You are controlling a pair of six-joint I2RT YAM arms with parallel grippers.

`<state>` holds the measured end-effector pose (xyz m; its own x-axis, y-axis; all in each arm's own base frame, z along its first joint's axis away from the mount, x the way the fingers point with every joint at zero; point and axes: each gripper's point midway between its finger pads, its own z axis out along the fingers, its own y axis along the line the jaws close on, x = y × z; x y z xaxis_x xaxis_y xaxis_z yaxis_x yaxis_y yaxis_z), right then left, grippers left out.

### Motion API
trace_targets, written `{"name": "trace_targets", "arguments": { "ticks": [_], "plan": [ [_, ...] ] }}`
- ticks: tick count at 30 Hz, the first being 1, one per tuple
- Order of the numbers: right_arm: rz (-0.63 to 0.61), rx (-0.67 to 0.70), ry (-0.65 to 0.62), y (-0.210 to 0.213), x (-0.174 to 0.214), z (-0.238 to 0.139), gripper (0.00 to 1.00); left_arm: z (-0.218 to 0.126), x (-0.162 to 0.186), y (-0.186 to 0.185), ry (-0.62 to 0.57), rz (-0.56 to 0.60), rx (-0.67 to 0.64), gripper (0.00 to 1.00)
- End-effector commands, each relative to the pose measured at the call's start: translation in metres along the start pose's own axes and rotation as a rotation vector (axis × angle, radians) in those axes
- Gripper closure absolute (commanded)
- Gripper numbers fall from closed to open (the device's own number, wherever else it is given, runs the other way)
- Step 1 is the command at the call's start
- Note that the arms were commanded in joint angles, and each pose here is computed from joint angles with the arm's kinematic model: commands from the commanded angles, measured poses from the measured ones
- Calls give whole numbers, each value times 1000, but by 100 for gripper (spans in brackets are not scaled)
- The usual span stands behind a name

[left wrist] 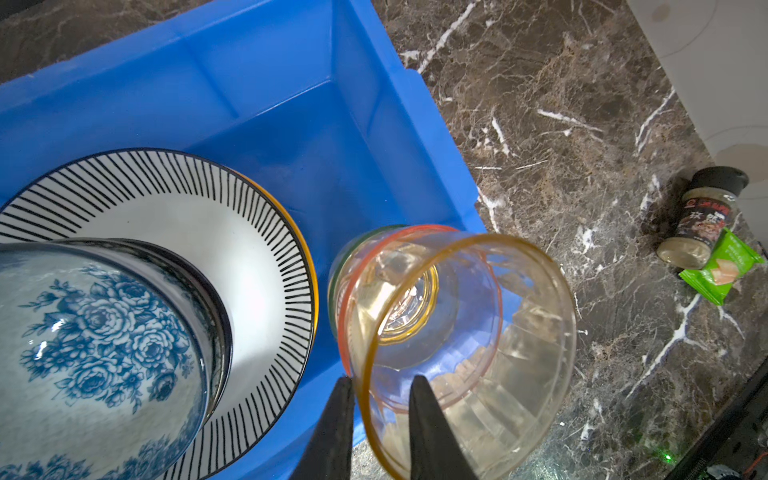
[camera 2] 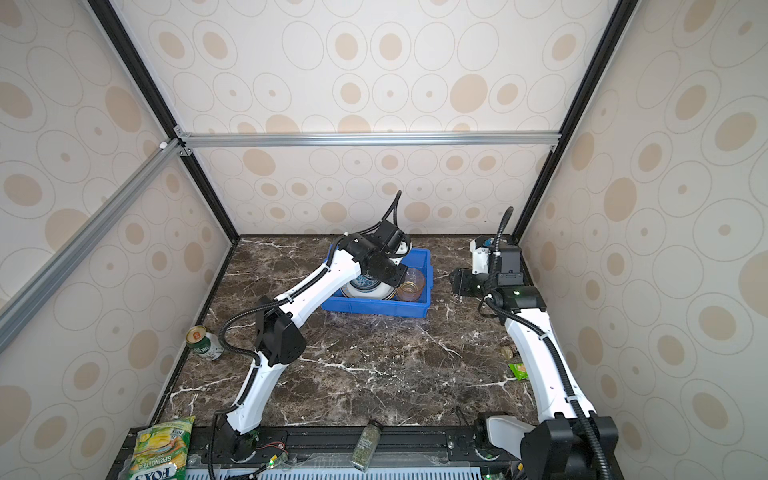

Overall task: Place the mixed dishes into the plastic bin
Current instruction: 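Lower the yellow glass onto the pink glass with the left gripper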

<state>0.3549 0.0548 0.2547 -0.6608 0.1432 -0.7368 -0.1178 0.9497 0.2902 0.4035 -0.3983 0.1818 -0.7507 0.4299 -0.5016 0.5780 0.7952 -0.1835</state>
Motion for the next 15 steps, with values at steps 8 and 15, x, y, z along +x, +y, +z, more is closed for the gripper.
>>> {"name": "trace_targets", "arguments": {
  "ticks": [8,15],
  "plan": [
    [14,-2,3,0,1,-7,43,1,5,1,14,15,-42,70],
    [13,-1,2,1,1,-9,43,-3,2,3,-2,9,-49,69]
  ]
}}
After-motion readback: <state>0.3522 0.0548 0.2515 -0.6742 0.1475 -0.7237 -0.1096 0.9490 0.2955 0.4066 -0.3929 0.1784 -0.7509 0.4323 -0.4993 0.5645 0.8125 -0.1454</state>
